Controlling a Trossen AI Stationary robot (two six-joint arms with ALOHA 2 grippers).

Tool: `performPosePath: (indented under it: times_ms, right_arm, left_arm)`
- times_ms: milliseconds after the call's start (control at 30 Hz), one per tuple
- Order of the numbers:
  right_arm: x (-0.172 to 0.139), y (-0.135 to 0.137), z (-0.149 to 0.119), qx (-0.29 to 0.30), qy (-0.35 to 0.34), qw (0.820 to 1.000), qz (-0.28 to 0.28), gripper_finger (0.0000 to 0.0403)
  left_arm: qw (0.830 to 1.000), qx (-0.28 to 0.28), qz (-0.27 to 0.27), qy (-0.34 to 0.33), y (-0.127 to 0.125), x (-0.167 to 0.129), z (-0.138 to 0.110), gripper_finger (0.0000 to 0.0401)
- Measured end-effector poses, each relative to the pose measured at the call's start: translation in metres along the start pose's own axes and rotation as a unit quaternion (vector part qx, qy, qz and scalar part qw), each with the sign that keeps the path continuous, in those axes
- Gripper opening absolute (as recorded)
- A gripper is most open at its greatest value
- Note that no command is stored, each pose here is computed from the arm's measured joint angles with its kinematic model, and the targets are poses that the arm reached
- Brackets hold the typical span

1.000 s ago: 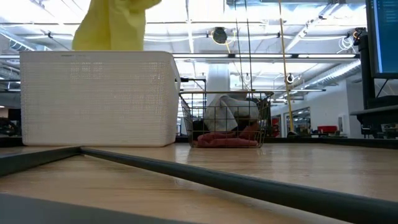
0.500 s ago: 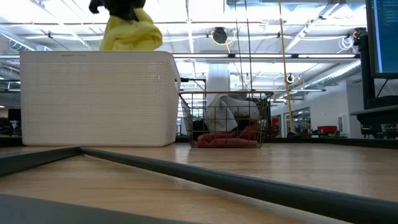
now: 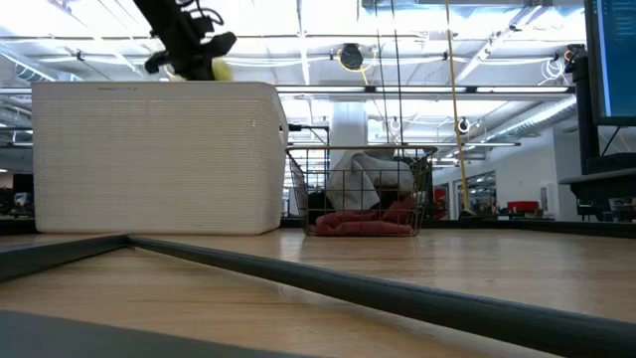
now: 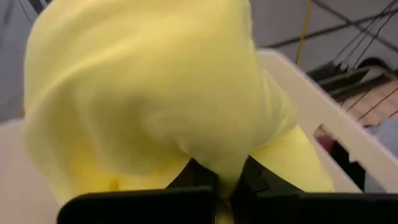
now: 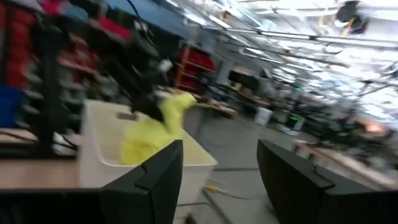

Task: Pick & Place Cloths
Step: Put the yellow shirt into the white bin

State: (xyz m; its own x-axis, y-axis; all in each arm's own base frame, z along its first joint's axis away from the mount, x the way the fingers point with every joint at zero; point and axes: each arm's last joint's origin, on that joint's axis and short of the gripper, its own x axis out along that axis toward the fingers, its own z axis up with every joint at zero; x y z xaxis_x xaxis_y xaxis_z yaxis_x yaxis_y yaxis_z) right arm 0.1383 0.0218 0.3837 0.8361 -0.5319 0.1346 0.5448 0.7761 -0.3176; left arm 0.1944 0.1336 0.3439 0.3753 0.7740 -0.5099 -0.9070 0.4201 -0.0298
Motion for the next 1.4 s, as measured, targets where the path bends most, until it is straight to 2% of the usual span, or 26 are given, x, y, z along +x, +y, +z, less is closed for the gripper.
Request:
performPosePath:
  times_ms: [200,400,633,800,1033,1200,1400]
  right_arm:
    - [-0.016,-0.011,-0.013,0.074,-0.032,0.996,0.042,0.0199]
    - [-0.027,-0.016,-0.022,0.125,-0.065,0.984,0.107,0.0199]
    - [-0.029,-0.017,-0.025,0.129,-0.066,0.984,0.105,0.0199]
    - [-0.029,-0.017,-0.025,0.129,-0.066,0.984,0.105,0.0199]
    - [-0.029,-0.017,-0.025,0.128,-0.066,0.984,0.105,0.0199]
    - [-0.029,-0.017,-0.025,0.127,-0.066,0.984,0.105,0.0199]
    - [-0.029,-0.017,-0.025,0.127,-0.066,0.984,0.105,0.0199]
  left_arm:
    - [0.997,-0.031,0.003,0.076,0.010,0.024,-0.008,0.0006]
    - [0.982,-0.074,-0.004,0.176,0.026,0.048,-0.019,0.0005]
    - [0.957,-0.133,-0.024,0.258,0.035,0.067,-0.029,0.0005]
    - [0.936,-0.167,-0.058,0.304,0.038,0.082,-0.034,0.0012]
    - [0.916,-0.191,-0.041,0.351,0.040,0.103,-0.046,0.0011]
    - [0.909,-0.195,-0.041,0.366,0.039,0.108,-0.049,0.0056]
    - [0.907,-0.200,-0.039,0.369,0.039,0.108,-0.050,0.0137]
